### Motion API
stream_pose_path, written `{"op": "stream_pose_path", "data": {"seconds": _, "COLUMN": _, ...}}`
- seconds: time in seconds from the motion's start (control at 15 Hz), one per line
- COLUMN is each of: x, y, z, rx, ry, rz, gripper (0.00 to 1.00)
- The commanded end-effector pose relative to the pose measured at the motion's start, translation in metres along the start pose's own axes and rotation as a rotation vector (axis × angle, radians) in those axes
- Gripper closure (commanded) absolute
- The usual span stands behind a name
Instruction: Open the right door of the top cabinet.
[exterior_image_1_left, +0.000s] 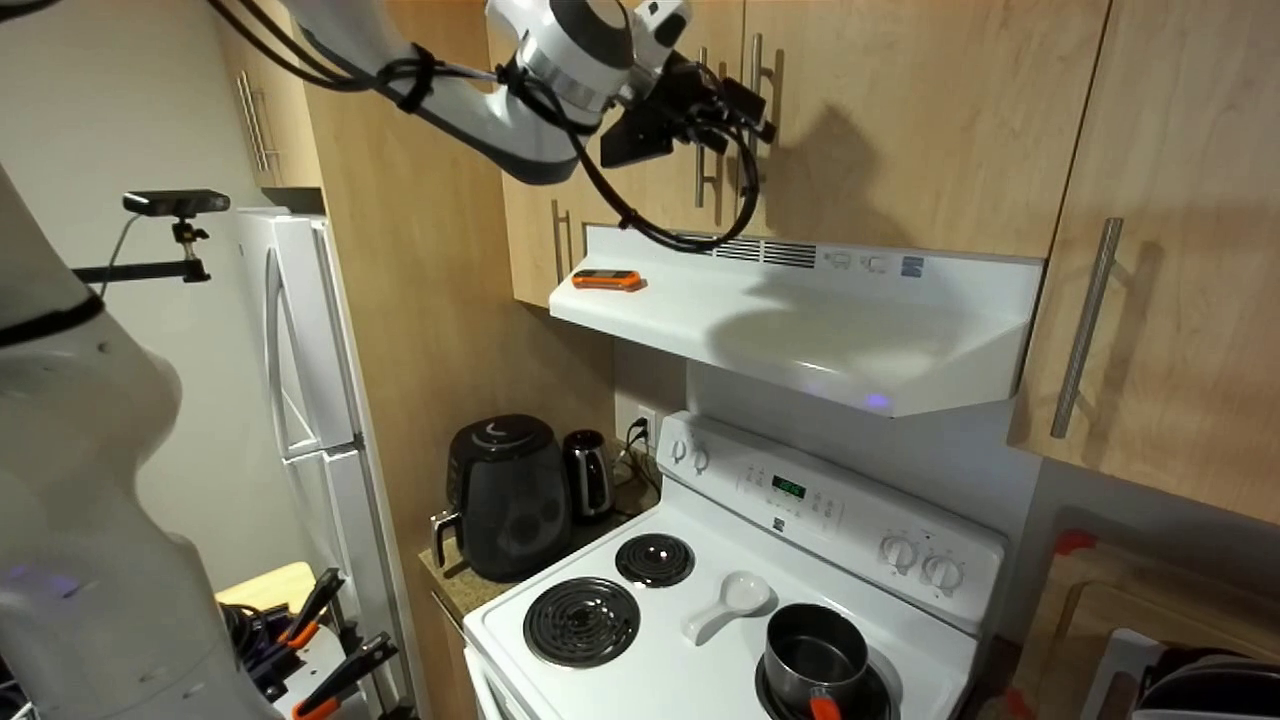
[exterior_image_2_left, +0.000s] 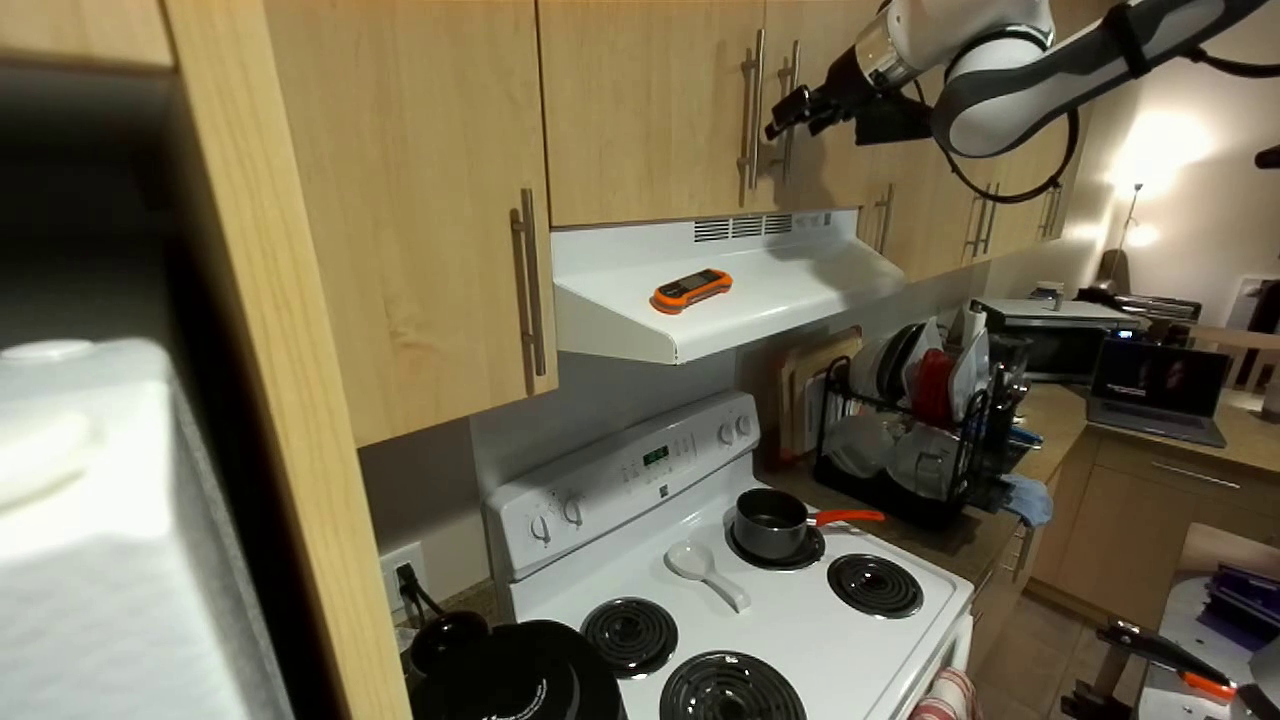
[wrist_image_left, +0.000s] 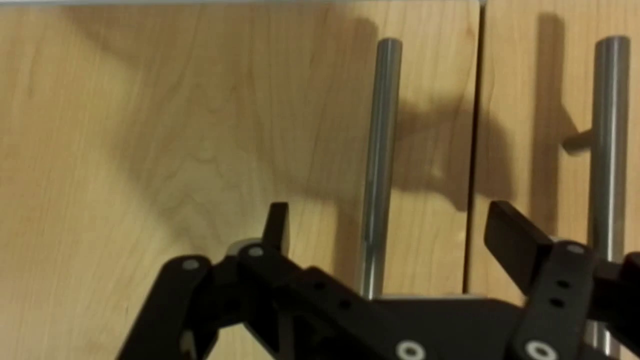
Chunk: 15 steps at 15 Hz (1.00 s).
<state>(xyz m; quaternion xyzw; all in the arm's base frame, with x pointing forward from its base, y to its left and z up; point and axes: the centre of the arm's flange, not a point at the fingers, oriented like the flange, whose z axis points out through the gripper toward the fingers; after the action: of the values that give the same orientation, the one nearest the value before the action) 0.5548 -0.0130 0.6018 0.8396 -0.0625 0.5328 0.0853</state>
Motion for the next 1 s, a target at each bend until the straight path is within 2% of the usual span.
{"op": "stream_pose_path", "data": {"seconds": 0.0, "x": -0.007, "y": -0.038, "z": -0.002, "rx": -0.069, "ry": 0.054, "rz": -0.004, "gripper": 0.00}}
{"op": "stream_pose_path", "data": {"seconds": 0.33, "x": -0.009, "y": -0.060, "z": -0.002, "rx": -0.150, "ry": 0.112, "rz": -0.017, "gripper": 0.00}}
{"op": "stream_pose_path", "data": {"seconds": 0.93, "x": -0.031, "y": -0.056, "z": 0.024, "rx": -0.345, "ry": 0.149, "rz": -0.018, "gripper": 0.00}}
